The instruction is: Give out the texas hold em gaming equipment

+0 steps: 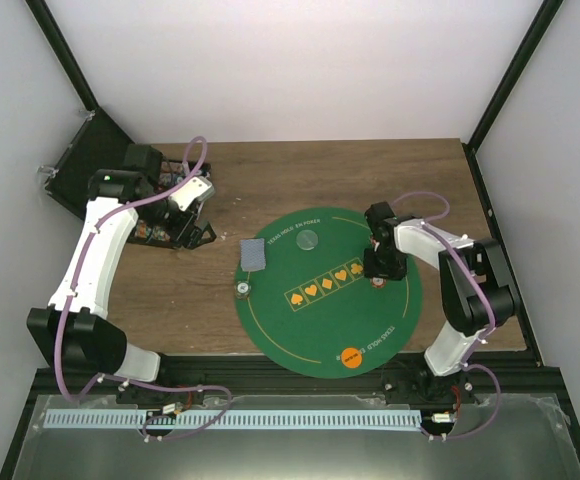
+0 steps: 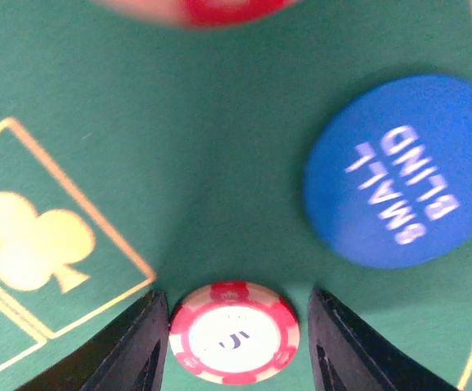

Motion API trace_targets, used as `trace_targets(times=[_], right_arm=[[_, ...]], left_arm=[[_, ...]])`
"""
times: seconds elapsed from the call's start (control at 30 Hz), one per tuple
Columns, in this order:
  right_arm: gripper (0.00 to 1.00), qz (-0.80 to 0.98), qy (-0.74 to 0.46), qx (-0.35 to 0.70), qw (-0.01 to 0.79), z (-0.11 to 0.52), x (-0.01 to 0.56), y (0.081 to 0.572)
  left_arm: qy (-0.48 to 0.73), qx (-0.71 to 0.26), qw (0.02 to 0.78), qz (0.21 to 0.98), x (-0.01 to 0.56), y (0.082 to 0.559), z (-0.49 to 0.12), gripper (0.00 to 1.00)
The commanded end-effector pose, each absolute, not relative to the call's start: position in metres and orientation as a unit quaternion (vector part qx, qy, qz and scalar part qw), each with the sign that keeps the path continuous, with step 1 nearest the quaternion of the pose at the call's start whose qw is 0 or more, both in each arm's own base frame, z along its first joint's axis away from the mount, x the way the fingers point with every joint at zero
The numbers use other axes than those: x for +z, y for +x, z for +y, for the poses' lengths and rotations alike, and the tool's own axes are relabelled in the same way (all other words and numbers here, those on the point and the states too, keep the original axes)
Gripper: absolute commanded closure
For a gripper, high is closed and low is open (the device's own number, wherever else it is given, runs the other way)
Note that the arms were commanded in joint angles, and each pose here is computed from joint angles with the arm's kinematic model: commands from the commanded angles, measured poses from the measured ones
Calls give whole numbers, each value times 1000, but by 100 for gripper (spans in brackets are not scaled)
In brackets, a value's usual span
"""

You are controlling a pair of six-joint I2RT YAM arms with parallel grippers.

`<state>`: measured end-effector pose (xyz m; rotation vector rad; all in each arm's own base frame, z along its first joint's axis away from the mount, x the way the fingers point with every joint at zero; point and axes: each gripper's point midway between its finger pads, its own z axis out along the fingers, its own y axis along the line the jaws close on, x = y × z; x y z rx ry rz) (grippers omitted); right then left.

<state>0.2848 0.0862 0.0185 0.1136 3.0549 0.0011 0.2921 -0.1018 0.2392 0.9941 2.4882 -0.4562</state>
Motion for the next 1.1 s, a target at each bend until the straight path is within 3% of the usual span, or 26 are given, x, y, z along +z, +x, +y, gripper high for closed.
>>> trace_targets(times=[0.0,0.1,0.23,0.3,0.37,0.5,0.67,0.83,1.07], right_arm=[[51,994,79,-54,58,49,18,291],[47,992,81,-61,70,42,27,296],[33,992,77,-55,83,43,41,298],[32,992,75,-34,95,50,51,302],[39,991,67,37,114,73,64,307],[63,973,64,167,143,114,79,301],[82,972,71,189,118,120,54,287],[86,975,82,185,93,119,31,283],[87,988,111,72,73,77,10,271]], left_arm=[[370,-159,229,886,252,289,-101,9],[371,-155,226,887,251,287,-99,9],[375,-158,226,885,250,285,-100,9],[375,-162,226,884,250,285,-101,9],[376,-172,228,882,250,285,-105,9],[374,-194,217,880,244,281,-110,9],[390,-199,188,879,224,272,-126,8],[436,-169,148,871,190,259,-148,4],[469,-111,107,870,144,254,-155,1]])
